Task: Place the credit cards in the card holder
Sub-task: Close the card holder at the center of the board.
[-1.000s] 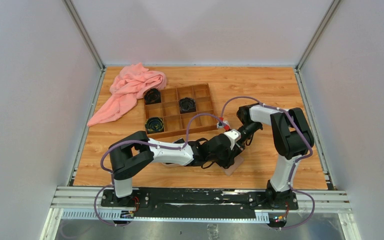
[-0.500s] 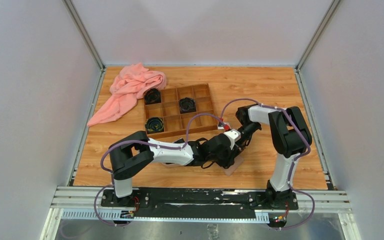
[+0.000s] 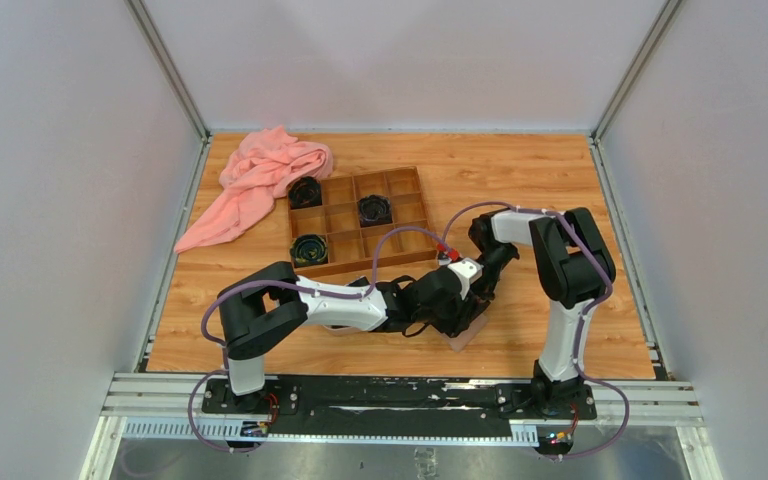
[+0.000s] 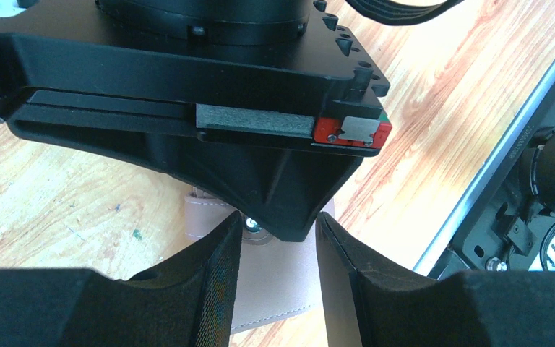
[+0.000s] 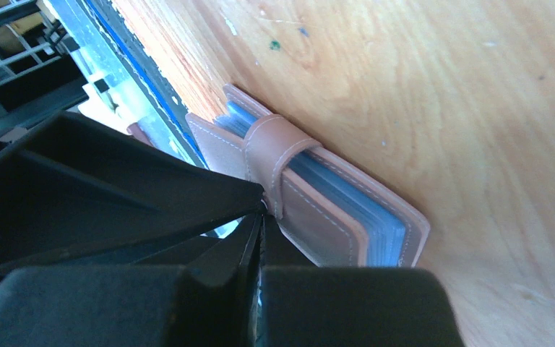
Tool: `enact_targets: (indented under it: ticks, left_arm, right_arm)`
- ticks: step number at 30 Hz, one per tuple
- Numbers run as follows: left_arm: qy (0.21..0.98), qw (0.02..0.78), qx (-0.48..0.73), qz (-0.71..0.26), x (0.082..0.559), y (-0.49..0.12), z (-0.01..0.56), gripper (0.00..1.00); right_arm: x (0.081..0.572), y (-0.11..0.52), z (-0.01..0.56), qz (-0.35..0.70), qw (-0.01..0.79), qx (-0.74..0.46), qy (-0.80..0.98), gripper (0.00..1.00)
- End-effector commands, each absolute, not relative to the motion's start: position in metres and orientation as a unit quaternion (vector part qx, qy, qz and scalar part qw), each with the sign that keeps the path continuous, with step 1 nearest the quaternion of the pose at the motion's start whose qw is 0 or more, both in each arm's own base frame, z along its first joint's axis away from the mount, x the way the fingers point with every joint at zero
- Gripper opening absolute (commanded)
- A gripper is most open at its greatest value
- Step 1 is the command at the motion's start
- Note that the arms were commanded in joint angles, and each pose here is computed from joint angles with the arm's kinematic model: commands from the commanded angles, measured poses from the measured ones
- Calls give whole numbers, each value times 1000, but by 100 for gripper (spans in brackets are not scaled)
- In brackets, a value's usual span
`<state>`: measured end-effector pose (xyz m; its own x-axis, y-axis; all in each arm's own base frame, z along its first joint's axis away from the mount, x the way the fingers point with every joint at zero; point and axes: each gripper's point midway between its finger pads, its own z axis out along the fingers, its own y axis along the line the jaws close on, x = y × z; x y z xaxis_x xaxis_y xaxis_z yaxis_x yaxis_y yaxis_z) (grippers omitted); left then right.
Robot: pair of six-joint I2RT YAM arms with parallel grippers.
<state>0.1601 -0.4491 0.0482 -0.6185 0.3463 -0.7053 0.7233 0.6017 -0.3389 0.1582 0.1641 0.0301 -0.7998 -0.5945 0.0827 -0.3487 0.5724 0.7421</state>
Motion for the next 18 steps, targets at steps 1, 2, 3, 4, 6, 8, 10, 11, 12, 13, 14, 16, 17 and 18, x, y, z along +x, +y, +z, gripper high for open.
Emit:
enact_targets:
  ticks: [1, 2, 3, 4, 6, 8, 10, 11, 12, 13, 14, 16, 17, 18]
  left_arm:
    - [870, 235, 333, -275, 140, -424, 1, 44]
    - [871, 235, 332, -274, 140, -423, 0, 44]
    - [872, 235, 332, -273, 140, -423, 0, 44]
    - [872, 236, 331, -273, 141, -423, -1, 44]
    - [873, 236, 330, -271, 141, -422, -2, 44]
    - [873, 237, 329, -270, 141, -421, -2, 44]
    - [874, 237, 328, -270, 141, -420, -3, 44]
    - [874, 237, 327, -270, 141, -419, -3, 44]
    - [875, 236, 325, -270, 141, -419, -3, 44]
    - [875, 236, 325, -269, 141, -418, -4, 44]
    - [875, 236, 325, -270, 142, -418, -4, 44]
    - [876, 235, 325, -270, 142, -418, -4, 44]
    - [875, 236, 324, -270, 142, -418, -3, 44]
    - [876, 236, 323, -271, 142, -418, -3, 44]
  right_arm:
    - [191, 154, -9, -307, 120, 302, -895, 2]
    - [189, 158, -6, -321, 122, 302, -889, 2]
    - [187, 161, 0, -337, 125, 302, -883, 2]
    - [186, 164, 7, -353, 125, 308, -874, 2]
    - [187, 168, 22, -383, 107, 323, -859, 2]
    - [189, 169, 38, -410, 75, 339, -844, 2]
    - [189, 170, 51, -431, 48, 352, -830, 2]
    - [188, 170, 56, -437, 37, 359, -824, 3]
    - [186, 171, 59, -443, 29, 365, -818, 3]
    - [185, 172, 62, -450, 23, 371, -812, 3]
    - [184, 172, 64, -453, 18, 376, -808, 3]
    - [185, 173, 65, -457, 8, 387, -801, 2]
    - [186, 173, 66, -457, 0, 395, -797, 2]
    - [187, 174, 65, -456, -9, 403, -793, 2]
